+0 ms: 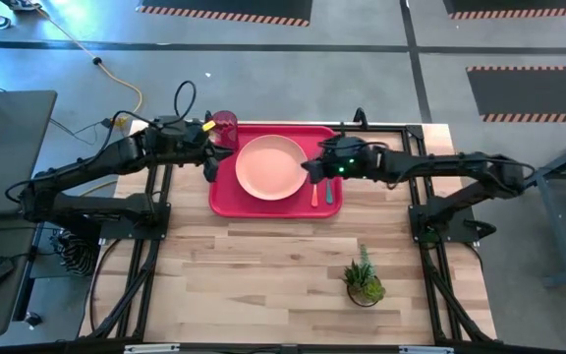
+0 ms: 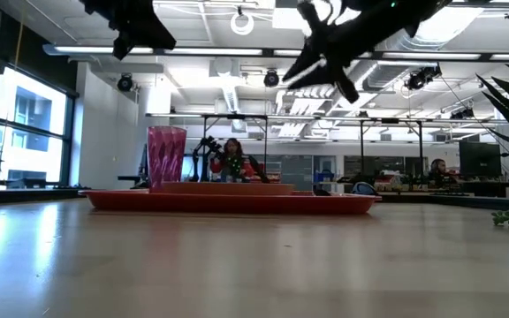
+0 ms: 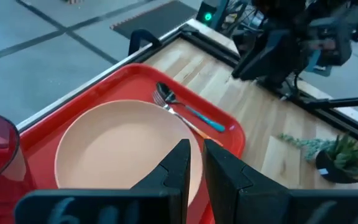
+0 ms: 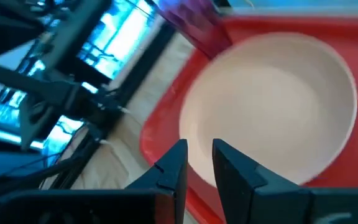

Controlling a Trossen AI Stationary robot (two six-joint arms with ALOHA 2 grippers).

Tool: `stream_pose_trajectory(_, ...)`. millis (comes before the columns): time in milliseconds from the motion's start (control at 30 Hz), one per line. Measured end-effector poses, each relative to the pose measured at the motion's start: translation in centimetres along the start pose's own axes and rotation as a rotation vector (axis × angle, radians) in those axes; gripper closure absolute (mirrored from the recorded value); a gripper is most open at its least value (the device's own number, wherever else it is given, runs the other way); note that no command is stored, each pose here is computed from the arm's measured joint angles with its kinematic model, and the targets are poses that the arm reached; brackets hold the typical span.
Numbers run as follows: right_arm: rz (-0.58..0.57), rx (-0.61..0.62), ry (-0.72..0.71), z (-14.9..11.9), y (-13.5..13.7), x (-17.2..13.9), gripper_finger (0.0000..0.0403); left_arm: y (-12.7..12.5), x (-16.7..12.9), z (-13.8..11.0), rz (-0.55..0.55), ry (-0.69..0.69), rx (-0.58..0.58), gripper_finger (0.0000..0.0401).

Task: Pick and place plate/cup/fork/spoon on tray
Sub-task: Return to Home Position

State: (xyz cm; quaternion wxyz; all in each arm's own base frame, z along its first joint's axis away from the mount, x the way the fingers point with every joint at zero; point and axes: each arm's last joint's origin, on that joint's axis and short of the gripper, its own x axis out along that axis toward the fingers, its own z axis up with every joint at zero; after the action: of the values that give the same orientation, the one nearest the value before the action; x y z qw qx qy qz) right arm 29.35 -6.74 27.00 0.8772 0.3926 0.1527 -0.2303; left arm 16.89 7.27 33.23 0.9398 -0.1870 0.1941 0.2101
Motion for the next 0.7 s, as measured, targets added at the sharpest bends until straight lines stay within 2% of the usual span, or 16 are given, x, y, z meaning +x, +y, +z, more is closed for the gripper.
stream_pose_trajectory(200, 0.116, -0.179, -0.091, 1.5, 1.3, -2.6, 0.0336, -0.8, -1.6, -0.4, -0.055, -0.107, 0.014, 0.0366)
stream_pose_trajectory(333, 0.178, -0.267, -0.165, 2.2, 2.0, -3.5, 0.0336, -0.6, -2.3, -2.2, -0.091, -0.203, 0.007, 0.0366)
stream_pose_trajectory(433, 0.196, -0.320, -0.215, 2.6, 2.4, -3.6, 0.0336, -0.4, -2.7, -3.7, -0.123, -0.255, 0.049, 0.0366)
stream_pose_trajectory(567, 0.213, -0.362, -0.255, 2.9, 2.6, -3.7, 0.0336, 0.2, -2.6, -5.9, -0.130, -0.300, 0.072, 0.0366)
stream_pose_trajectory(700, 0.248, -0.349, -0.302, 3.2, 3.0, -3.9, 0.0336, 0.9, -2.5, -8.2, -0.123, -0.346, 0.067, 0.0366)
